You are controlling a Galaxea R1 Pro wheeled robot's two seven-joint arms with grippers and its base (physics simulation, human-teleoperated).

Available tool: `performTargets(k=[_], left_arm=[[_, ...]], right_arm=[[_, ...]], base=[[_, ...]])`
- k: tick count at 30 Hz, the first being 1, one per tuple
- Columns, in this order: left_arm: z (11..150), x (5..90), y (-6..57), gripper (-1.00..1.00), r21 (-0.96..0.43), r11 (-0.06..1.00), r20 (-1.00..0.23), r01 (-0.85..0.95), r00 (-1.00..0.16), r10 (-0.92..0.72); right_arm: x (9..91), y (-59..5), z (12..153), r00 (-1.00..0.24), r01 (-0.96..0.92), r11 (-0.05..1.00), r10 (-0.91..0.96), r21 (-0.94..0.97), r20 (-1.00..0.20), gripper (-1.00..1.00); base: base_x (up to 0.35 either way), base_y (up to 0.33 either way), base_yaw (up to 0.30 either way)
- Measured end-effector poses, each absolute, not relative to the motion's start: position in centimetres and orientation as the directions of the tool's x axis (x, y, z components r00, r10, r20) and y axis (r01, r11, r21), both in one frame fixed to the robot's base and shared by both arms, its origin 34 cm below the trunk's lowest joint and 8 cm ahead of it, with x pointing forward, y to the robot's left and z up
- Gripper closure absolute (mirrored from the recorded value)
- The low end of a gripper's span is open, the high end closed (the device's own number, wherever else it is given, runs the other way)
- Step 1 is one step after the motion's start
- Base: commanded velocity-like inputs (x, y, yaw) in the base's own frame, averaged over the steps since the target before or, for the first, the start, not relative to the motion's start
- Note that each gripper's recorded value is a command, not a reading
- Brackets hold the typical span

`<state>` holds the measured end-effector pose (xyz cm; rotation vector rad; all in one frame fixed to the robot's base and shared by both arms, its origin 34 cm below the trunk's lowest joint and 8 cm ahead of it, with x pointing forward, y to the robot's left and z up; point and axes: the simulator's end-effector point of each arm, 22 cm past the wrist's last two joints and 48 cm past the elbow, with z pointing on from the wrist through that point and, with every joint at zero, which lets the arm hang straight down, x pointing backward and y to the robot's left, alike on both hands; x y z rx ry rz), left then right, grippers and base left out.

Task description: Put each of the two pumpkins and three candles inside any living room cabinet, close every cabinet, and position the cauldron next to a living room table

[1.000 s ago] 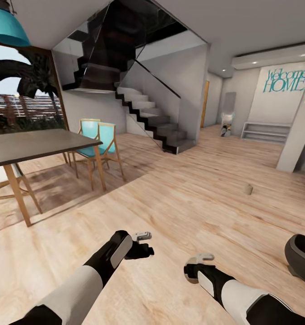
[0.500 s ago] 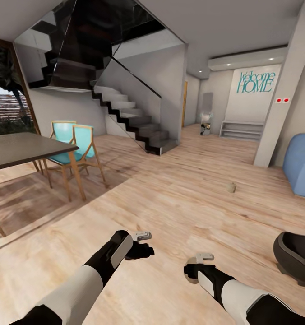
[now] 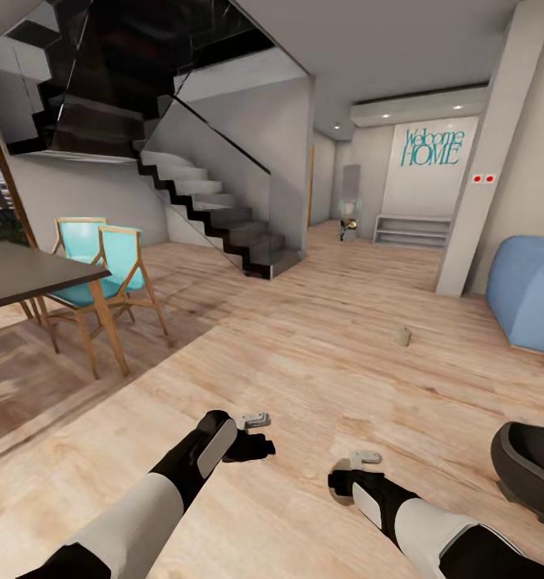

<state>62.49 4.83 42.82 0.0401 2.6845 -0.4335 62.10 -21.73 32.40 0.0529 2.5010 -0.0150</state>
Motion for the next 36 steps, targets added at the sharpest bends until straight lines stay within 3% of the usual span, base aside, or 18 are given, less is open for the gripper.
performTargets(k=[13, 36], left_arm=[[42.85, 62.48, 4.75, -1.00, -0.296, 0.951, -0.409, 0.094, -0.912, -0.037], [43.50, 62.57, 4.71, -1.00, -0.295, 0.951, -0.420, 0.098, -0.907, -0.037]], right_arm=[[62.13, -21.73, 32.42, -0.800, 0.042, 0.999, 0.035, 0.002, -0.599, 1.00], [62.35, -21.74, 33.07, -0.793, 0.042, 0.999, 0.035, 0.003, -0.608, 1.00]], base=[[0.310, 0.107, -0.020], [0.311, 0.105, -0.259]])
